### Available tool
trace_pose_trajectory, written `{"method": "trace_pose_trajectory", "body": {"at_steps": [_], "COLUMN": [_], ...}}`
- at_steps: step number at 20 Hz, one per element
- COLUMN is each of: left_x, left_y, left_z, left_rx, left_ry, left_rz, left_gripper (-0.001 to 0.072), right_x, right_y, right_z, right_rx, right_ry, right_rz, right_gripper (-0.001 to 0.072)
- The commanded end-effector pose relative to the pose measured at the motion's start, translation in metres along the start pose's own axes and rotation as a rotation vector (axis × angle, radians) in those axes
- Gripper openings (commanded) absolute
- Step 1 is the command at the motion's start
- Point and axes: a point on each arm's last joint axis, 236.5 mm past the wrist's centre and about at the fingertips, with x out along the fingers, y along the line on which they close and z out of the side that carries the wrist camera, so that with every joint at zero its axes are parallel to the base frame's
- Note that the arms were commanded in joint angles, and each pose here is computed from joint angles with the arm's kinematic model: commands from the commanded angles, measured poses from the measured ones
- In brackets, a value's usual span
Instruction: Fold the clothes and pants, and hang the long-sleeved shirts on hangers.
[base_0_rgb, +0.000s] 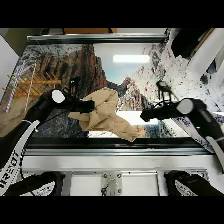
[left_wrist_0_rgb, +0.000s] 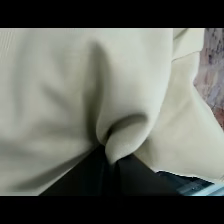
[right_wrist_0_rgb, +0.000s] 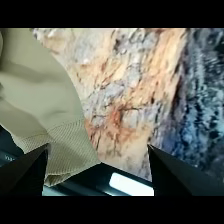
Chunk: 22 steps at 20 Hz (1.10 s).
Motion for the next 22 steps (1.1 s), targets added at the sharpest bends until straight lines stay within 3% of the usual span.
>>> {"method": "trace_pose_trajectory", "body": {"at_steps": [1, 13, 14, 15, 16, 19, 22], "left_x": [-0.012, -0.054, -0.055, -0.059, -0.067, -0.122, -0.225], "left_y": [0.009, 0.013, 0.012, 0.008, 0.001, -0.056, -0.147], "left_z": [0.010, 0.030, 0.030, 0.032, 0.039, 0.083, 0.125], "left_rx": [-0.018, -0.038, -0.036, -0.028, -0.013, 0.113, 0.313], "left_ry": [-0.036, -0.147, -0.147, -0.146, -0.157, -0.285, -0.515], "left_rz": [0.000, -0.008, -0.009, -0.014, -0.023, -0.097, -0.191], "left_gripper": [0.0019, 0.0019, 0.0019, 0.0019, 0.0019, 0.0019, 0.0019], "right_x": [0.059, 0.119, 0.122, 0.122, 0.120, 0.077, -0.055], "right_y": [0.013, 0.043, 0.042, 0.042, 0.042, 0.035, 0.017], "right_z": [-0.036, -0.040, -0.042, -0.041, -0.036, 0.017, 0.108], "right_rx": [-0.042, -0.088, -0.087, -0.087, -0.088, -0.165, -0.240], "right_ry": [0.190, 0.255, 0.262, 0.259, 0.239, 0.106, -0.189], "right_rz": [0.007, 0.034, 0.033, 0.032, 0.031, -0.019, -0.145], "right_gripper": [0.0661, 0.0656, 0.0490, 0.0221, 0.0032, 0.0029, 0.0029]}}
